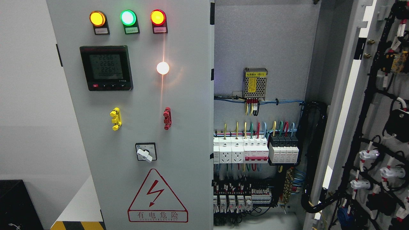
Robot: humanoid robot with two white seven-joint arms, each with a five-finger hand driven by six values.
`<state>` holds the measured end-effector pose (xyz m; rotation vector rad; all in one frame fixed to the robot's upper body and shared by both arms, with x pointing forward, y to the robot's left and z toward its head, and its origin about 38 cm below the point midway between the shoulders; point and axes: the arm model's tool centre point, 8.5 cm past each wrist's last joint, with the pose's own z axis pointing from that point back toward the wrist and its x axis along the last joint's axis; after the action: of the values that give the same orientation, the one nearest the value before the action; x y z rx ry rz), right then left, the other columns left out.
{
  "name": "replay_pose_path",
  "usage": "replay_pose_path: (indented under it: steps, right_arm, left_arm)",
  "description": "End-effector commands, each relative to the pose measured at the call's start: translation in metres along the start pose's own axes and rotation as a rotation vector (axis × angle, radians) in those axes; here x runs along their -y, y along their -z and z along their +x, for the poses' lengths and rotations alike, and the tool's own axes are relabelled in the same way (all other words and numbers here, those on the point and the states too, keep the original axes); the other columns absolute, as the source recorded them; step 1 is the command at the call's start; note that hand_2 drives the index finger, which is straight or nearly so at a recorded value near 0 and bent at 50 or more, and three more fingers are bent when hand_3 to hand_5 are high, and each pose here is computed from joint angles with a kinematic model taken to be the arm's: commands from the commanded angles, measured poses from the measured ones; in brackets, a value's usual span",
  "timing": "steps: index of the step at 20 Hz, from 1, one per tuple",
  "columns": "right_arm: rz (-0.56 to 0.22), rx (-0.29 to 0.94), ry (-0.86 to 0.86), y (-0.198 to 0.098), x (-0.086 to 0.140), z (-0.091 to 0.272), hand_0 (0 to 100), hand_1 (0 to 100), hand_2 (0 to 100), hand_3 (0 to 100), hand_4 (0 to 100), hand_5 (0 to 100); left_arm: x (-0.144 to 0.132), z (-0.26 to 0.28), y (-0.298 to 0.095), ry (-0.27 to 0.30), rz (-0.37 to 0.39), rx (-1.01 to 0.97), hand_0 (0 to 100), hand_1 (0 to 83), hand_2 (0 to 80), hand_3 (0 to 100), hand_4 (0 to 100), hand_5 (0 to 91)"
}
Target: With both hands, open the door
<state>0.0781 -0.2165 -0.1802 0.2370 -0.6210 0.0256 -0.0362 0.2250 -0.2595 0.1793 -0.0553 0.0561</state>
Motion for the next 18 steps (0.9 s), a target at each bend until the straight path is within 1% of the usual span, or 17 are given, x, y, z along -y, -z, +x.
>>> replay_pose_path:
  steps: [1,5,9,12,18]
  right_arm:
    - [0.121,0.375,-0.129,-0.034,-0.042,0.124,19,0,0,0,0,0]
    - [0.142,0.518,-0.155,-0.053,-0.052,0.161,19,0,0,0,0,0]
    - [0.162,0.733,-0.192,-0.083,-0.063,0.206,19,0,0,0,0,0]
    - [0.175,0.868,-0.219,-0.104,-0.068,0.230,19,0,0,0,0,0]
    - [0.200,1.035,-0.255,-0.142,-0.081,0.270,19,0,0,0,0,0]
  left_arm:
    - [0.001,0.000,0.000,-0.022,0.002,-0.004,0,0.0,0.0,0,0,0.0]
    - [0.001,0.000,0.000,-0.022,0.002,-0.004,0,0.0,0.0,0,0,0.0]
    - [0.001,0.000,0.000,-0.022,0.002,-0.004,0,0.0,0.0,0,0,0.0]
    - [0.001,0.000,0.000,-0.022,0.002,-0.004,0,0.0,0.0,0,0,0.0]
    - [0.001,0.000,0.000,-0.022,0.002,-0.004,0,0.0,0.0,0,0,0.0]
